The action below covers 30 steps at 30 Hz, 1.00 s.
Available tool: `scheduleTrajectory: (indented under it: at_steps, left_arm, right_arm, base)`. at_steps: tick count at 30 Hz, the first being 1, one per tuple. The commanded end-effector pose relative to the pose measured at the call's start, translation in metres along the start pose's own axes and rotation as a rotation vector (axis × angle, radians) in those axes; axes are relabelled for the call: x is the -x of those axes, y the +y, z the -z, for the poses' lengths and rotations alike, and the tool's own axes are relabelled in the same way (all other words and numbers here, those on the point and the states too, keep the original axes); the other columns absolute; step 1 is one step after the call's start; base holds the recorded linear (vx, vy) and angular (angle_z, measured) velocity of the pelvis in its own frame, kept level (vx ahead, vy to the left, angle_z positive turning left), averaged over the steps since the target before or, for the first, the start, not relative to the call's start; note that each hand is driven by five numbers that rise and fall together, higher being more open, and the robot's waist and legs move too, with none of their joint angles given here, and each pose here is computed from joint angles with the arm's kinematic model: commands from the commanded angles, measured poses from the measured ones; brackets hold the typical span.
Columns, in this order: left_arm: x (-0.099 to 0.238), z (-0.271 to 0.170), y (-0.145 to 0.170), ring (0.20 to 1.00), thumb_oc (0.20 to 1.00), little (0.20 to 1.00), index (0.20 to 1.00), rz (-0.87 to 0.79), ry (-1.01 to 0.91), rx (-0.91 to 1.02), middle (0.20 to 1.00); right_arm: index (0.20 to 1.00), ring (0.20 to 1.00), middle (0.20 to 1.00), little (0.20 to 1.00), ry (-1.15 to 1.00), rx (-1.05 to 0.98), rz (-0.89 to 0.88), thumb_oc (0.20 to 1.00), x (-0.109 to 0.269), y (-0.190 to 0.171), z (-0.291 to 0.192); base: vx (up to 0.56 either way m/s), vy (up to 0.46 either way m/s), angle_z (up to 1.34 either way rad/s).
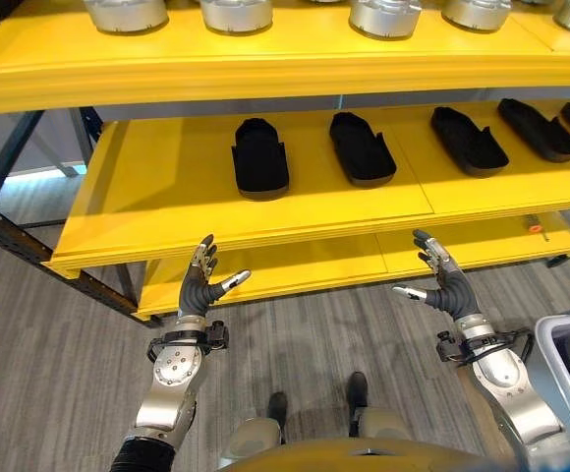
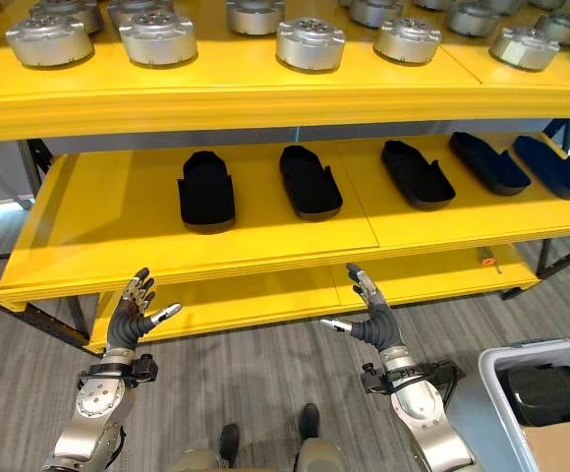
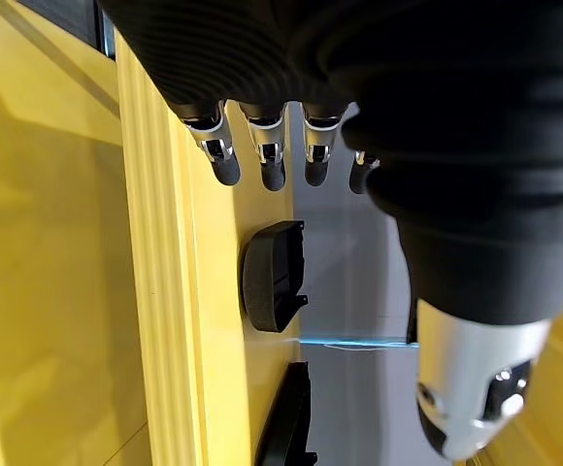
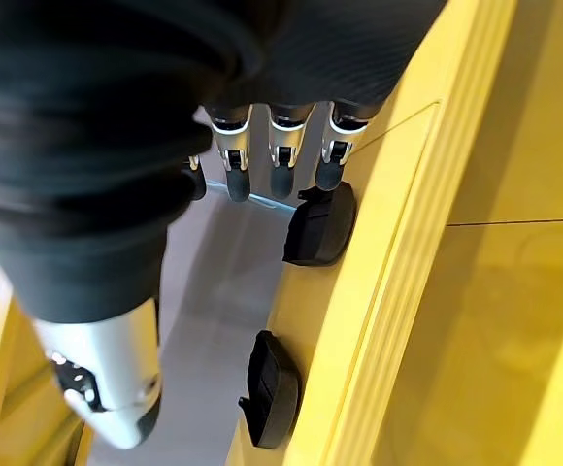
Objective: Move parts from the plastic box to the shelf.
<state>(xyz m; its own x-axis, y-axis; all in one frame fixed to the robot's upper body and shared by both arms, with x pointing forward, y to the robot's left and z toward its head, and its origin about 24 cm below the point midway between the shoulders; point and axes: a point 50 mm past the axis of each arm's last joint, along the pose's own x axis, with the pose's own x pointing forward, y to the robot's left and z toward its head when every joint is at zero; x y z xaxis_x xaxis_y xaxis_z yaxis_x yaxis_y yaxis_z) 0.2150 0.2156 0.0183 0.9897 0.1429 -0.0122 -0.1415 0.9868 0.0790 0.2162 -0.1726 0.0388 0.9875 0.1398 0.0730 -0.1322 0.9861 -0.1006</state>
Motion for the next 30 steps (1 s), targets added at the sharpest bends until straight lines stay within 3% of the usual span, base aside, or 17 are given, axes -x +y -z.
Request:
scheduleTrajectory:
  at_steps: [1, 10, 21, 30]
  left_arm:
    - [-0.007, -0.018, -0.010, 1.000, 1.000, 1.000, 1.000, 0.040, -0.113, -0.011, 1.000]
    - [-0.006, -0.018, -0.009, 1.000, 1.000, 1.000, 1.000, 0.113, -0.099, -0.024, 1.000]
    - [-0.010, -0.024, -0.003, 1.000, 1.000, 1.000, 1.000, 0.066, -0.121, -0.001, 1.000]
    - [-0.021, -0.022, -0.020, 1.000, 1.000, 1.000, 1.000, 0.065, -0.121, 0.059, 1.000]
  right_arm:
    - [1.000, 1.000, 1.000, 1.000, -0.145, -0.064, -0.056, 1.000, -0.023, 0.002, -0.029]
    - [1.000, 1.000, 1.000, 1.000, -0.076, -0.133, -0.170, 1.000, -0.023, 0.021, -0.020]
    - [1.000, 1.000, 1.000, 1.000, -0.098, -0.116, -0.136, 1.000, -0.042, 0.029, -0.023]
    - [1.000, 1.000, 1.000, 1.000, -0.087, -0.075, -0.017, 1.000, -0.029, 0.000, -0.020]
  base:
    - [0.04, 0.038, -0.66]
    - [0.05, 0.101, -0.63]
    - [0.03, -0.053, -0.89]
    - [0.22, -0.249, 0.02]
